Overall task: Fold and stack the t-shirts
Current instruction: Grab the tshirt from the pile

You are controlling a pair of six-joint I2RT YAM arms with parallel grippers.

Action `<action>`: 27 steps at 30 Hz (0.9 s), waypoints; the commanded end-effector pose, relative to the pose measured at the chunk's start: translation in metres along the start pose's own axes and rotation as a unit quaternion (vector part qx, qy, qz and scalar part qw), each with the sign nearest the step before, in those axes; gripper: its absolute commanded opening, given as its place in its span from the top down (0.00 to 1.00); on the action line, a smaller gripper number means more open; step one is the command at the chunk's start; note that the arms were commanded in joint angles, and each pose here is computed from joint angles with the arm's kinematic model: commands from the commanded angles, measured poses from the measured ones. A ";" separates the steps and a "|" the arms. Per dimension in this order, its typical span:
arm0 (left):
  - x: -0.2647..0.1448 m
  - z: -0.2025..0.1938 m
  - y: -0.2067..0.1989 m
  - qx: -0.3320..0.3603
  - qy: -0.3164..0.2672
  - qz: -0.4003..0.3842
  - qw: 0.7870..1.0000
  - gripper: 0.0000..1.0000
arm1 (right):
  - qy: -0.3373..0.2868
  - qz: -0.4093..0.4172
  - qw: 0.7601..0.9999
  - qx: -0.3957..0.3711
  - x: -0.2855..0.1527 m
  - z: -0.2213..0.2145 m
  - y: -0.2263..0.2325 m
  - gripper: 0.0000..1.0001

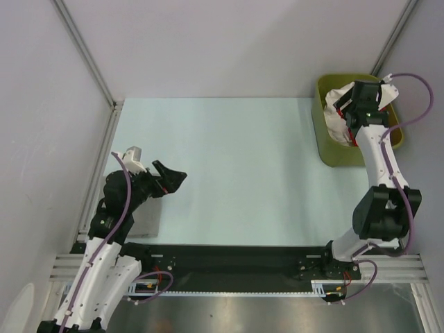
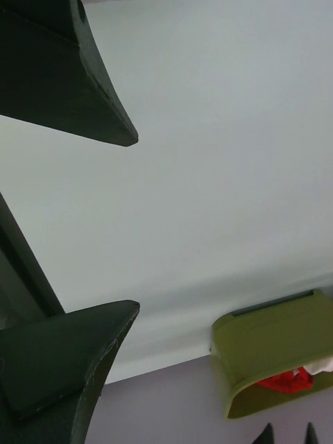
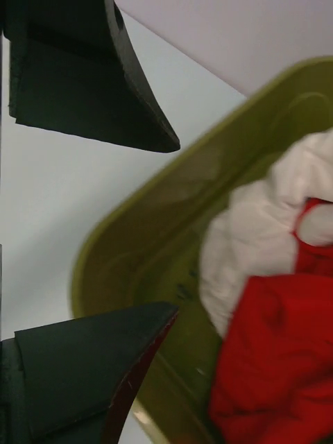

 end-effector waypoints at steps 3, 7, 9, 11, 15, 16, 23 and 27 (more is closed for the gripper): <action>-0.003 -0.003 -0.016 0.052 0.028 -0.051 0.997 0.00 | -0.088 -0.116 0.988 -0.048 0.071 0.062 -0.035 0.09; -0.002 -0.006 -0.010 0.059 0.035 -0.042 0.997 0.00 | -0.073 -0.127 0.988 -0.052 0.115 0.071 -0.045 0.12; -0.001 -0.010 -0.006 0.054 0.042 -0.034 0.997 0.00 | -0.078 -0.145 0.985 -0.059 0.125 0.080 -0.051 0.12; 0.000 -0.011 -0.004 0.053 0.045 -0.031 0.997 0.00 | -0.058 -0.151 0.984 -0.067 0.140 0.070 -0.057 0.13; 0.004 -0.010 0.000 0.049 0.046 -0.019 0.998 0.02 | -0.036 -0.133 0.989 -0.057 0.151 0.061 -0.065 0.22; 0.004 -0.010 0.000 0.049 0.047 -0.018 0.998 0.02 | -0.033 -0.132 0.989 -0.056 0.152 0.058 -0.065 0.23; 0.005 -0.011 0.002 0.050 0.048 -0.015 0.997 0.02 | -0.009 -0.126 0.991 -0.049 0.155 0.036 -0.069 0.36; 0.004 -0.011 0.004 0.053 0.048 -0.008 0.997 0.02 | -0.002 -0.120 0.992 -0.041 0.153 0.024 -0.070 0.36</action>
Point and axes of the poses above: each gripper's point midway between its finger pads, its own x axis out along the fingers, its own y axis along the line the jaws close on, z = x × y, the point moved 2 cm from there along -x, back along the fingers, and after that the axes turned 12 degrees about -x, right-handed, at the moved point
